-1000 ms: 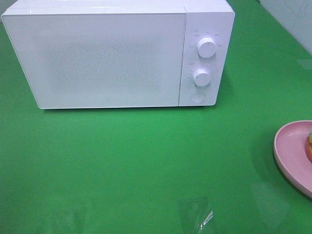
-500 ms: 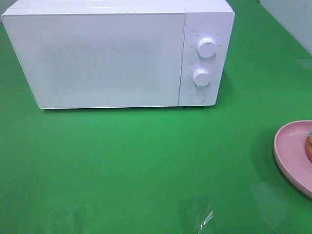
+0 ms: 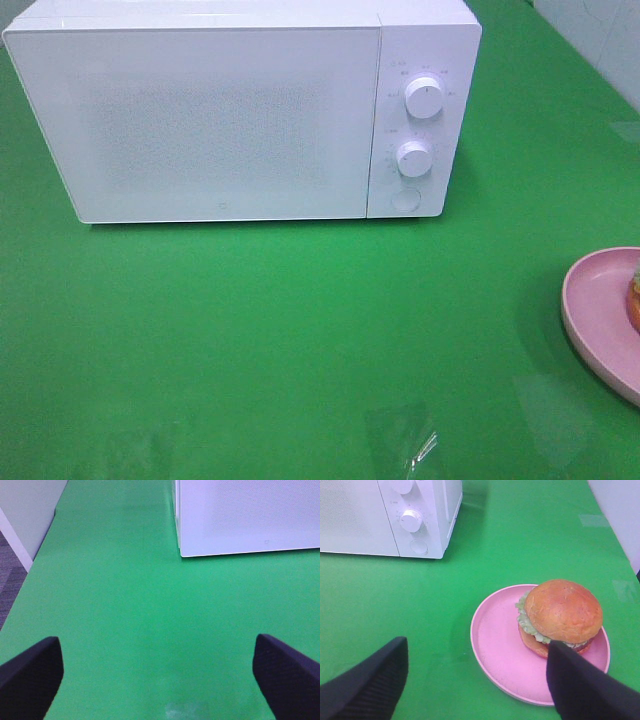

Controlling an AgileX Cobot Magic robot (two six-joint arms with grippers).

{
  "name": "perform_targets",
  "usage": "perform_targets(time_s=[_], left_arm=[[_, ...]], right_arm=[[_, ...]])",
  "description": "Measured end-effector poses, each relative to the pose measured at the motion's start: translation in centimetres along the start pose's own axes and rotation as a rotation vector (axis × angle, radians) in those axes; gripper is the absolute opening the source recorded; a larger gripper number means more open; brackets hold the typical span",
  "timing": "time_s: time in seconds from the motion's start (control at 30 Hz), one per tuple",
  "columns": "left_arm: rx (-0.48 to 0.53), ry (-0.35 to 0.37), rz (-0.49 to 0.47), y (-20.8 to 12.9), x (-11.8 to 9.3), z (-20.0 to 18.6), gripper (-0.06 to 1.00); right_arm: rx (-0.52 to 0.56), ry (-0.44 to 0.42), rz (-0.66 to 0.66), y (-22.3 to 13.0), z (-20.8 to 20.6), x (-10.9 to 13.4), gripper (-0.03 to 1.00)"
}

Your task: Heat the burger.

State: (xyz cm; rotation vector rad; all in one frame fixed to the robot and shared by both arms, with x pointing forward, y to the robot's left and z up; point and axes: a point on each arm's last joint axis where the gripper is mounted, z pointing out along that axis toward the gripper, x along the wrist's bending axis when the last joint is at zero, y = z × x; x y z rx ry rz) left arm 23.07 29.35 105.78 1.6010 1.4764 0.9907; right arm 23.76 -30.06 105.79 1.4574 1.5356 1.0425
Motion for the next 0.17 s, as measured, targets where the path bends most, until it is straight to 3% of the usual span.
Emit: perform_targets(time_s=[0.17], left_arm=[[0.0,0.0,0.0,0.0,0.0,0.0,0.95]], right_arm=[[0.0,0.0,0.0,0.0,0.0,0.0,0.73]])
